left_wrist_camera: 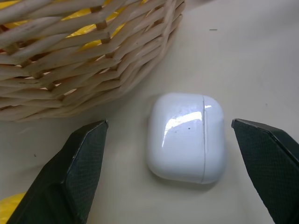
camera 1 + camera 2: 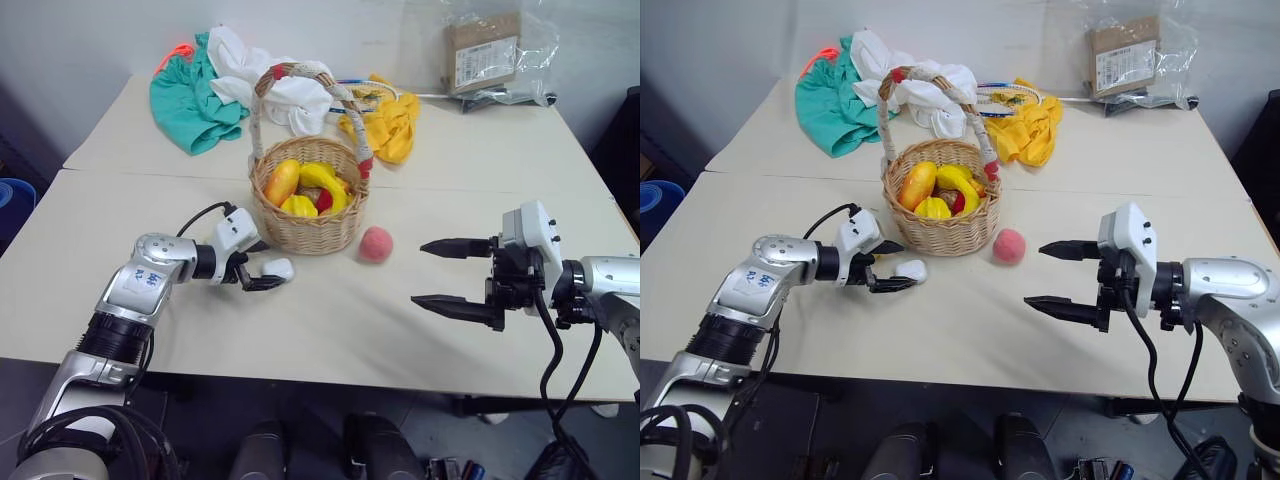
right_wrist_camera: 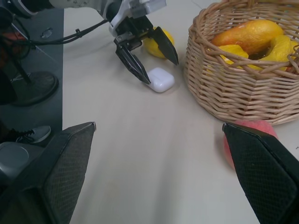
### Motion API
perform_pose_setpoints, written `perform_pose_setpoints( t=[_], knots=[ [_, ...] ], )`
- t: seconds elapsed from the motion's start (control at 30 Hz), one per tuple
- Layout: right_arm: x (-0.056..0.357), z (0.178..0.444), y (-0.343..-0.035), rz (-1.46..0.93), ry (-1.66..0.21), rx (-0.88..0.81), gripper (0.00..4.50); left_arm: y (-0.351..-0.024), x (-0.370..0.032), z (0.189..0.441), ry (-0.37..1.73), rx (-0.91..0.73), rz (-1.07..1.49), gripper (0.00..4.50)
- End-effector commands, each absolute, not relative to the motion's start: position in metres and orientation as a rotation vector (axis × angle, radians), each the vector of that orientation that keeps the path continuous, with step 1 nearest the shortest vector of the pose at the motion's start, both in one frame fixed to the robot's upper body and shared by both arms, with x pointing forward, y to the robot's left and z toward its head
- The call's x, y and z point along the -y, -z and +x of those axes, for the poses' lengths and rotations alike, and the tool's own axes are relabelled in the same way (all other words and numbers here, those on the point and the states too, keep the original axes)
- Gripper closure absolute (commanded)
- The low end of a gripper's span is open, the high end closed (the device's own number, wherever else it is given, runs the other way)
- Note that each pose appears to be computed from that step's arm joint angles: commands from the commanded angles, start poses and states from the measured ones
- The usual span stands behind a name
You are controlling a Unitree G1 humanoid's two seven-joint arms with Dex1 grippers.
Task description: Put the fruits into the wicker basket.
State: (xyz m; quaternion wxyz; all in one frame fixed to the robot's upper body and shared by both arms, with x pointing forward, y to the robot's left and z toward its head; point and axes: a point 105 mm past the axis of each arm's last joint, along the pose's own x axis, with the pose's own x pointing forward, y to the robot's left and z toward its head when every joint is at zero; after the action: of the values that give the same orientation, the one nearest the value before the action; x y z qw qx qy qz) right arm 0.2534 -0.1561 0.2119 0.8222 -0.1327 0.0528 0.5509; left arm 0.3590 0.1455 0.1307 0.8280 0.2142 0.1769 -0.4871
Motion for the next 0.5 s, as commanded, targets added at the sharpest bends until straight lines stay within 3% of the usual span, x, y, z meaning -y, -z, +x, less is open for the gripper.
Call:
perform_pose_setpoints(
  t=[0.03,0.27,0.5],
  knots=[
    [0.156,0.248,-0.223,-0.301,-1.152,-0.054,0.0,-0.111,-0.143,0.359,1.055,-0.443,0.498,0.03],
    [0.154,0.25,-0.221,-0.288,-1.145,-0.049,0.0,-0.107,-0.133,0.346,1.152,-0.457,0.515,2.13],
    [0.147,0.256,-0.222,-0.285,-1.173,-0.041,0.0,-0.108,-0.133,0.336,1.155,-0.442,0.513,2.16]
  ],
)
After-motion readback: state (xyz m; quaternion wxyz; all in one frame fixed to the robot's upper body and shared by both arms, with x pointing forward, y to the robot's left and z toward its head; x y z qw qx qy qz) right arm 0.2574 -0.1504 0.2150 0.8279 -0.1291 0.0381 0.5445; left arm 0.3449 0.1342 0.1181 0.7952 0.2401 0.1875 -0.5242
